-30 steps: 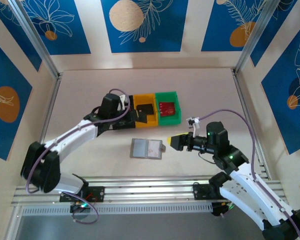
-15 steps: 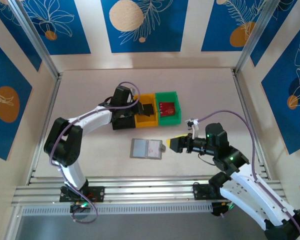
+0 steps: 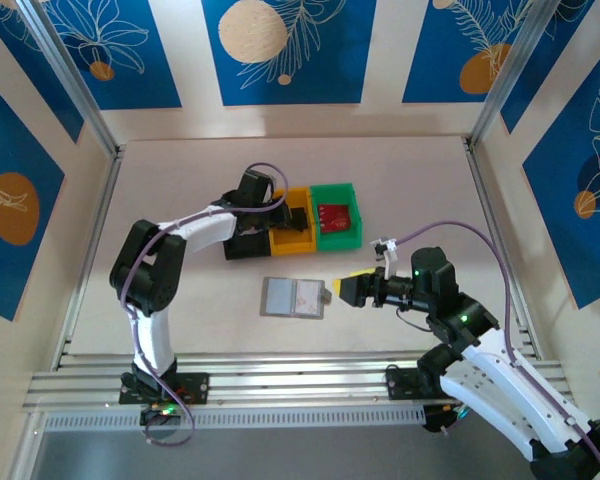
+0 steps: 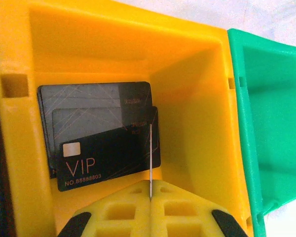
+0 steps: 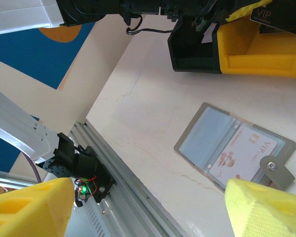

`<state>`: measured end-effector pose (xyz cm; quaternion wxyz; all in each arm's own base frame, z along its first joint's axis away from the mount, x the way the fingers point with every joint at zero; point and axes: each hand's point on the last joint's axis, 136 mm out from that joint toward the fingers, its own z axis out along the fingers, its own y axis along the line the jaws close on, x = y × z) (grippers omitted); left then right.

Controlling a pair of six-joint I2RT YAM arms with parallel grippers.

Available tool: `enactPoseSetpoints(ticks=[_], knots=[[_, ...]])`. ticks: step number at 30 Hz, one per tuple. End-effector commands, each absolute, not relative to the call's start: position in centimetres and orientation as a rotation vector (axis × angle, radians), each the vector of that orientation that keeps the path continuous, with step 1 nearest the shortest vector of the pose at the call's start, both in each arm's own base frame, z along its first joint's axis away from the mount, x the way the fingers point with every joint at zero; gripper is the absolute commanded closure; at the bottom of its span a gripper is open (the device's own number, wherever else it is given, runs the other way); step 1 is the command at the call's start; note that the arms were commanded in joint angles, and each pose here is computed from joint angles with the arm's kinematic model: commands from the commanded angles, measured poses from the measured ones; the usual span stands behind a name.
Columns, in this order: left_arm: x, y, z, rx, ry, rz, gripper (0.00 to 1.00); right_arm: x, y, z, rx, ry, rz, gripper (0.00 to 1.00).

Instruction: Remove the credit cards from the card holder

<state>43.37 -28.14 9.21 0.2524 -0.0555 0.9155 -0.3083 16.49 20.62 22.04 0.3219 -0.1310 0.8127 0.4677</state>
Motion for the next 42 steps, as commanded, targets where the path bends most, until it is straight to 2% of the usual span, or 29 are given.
enactPoseSetpoints(ticks=[1, 27, 33, 42], knots=[[44.8, -28.0, 9.4, -0.195, 2.46, -0.841, 1.0, 16.2, 20.6, 21.7, -0.371, 2.129, 1.219, 0.2], [44.8, -27.9, 6.0, -0.246, 2.515, -0.831, 1.0, 15.9, 21.0, 21.5, -0.395, 2.122, 1.239, 0.2], [44.6, -27.6, 5.7, -0.226, 2.529, -0.801, 0.91, 16.0, 21.0, 21.4, -0.392, 2.126, 1.236, 0.2], [44.5, -27.1, 5.6, -0.213, 2.543, -0.761, 0.86, 16.0, 21.0, 21.4, -0.393, 2.13, 1.237, 0.2]])
